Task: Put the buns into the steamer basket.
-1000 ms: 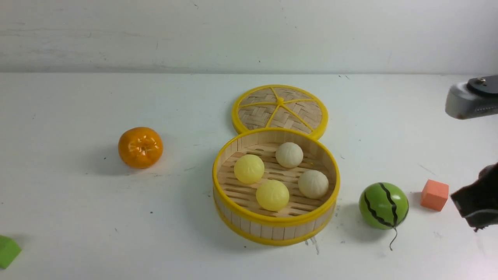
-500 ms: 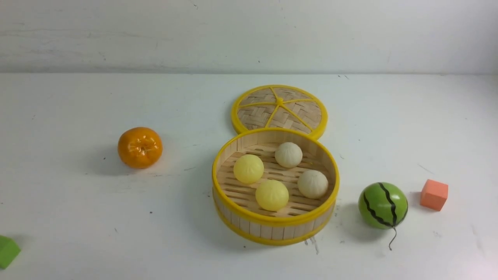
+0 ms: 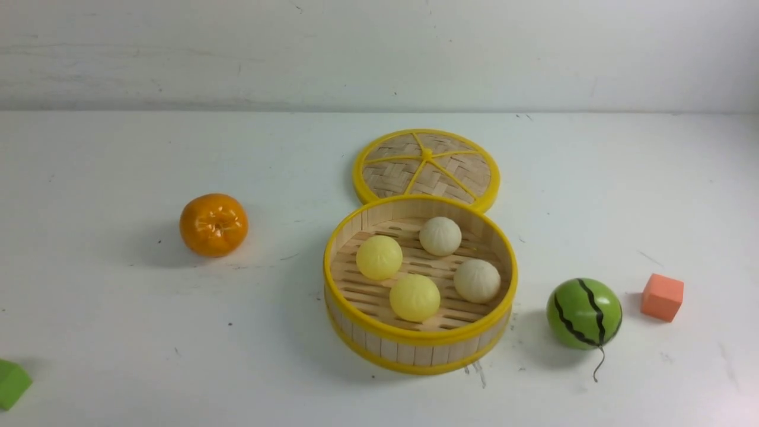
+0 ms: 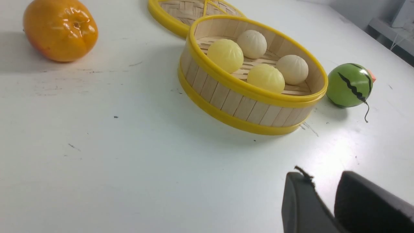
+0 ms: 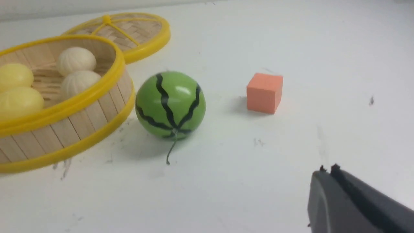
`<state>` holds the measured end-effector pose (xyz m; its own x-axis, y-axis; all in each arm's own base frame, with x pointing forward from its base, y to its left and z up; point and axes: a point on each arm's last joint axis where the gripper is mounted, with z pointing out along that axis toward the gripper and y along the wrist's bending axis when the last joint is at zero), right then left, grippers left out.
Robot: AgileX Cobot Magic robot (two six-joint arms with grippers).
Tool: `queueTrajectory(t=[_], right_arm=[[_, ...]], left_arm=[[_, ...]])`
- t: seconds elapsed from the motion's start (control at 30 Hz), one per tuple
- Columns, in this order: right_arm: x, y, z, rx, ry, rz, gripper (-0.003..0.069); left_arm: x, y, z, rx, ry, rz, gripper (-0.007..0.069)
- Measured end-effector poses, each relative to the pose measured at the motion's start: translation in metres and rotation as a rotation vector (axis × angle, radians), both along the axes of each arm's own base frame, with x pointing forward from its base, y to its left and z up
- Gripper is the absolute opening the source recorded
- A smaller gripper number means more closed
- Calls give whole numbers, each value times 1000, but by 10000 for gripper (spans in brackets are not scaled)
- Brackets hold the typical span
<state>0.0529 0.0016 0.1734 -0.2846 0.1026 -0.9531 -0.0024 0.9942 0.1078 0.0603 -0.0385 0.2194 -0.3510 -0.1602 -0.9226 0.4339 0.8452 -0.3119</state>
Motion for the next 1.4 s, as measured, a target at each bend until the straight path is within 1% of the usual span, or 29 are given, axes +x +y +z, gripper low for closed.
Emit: queueTrajectory(t=[0.23,0.47,1.07,1.13,1.23,1.3,1.37,1.4], right_arm=[[-1,0,-1,0,19,0,-6],[-1,1,-1,30,21,2,-2],[-1,1,-1,31,21,2,3],[-1,1,-1,31,21,2,7],[-1,1,-1,31,21,2,11],[-1,1,-1,31,21,2,13],[-1,1,-1,31,21,2,16],[-1,1,-1,31,21,2,17]], left_arm=[[0,0,0,0,0,0,162],[0,0,0,0,0,0,162],[0,0,0,0,0,0,162],[1,1,0,4,-32,10,160],[2,6,1,-23,-110,71,134],[3,12,1,-62,-155,156,111],[1,20,-2,-112,-194,271,69],[0,23,-5,-124,-200,309,50]])
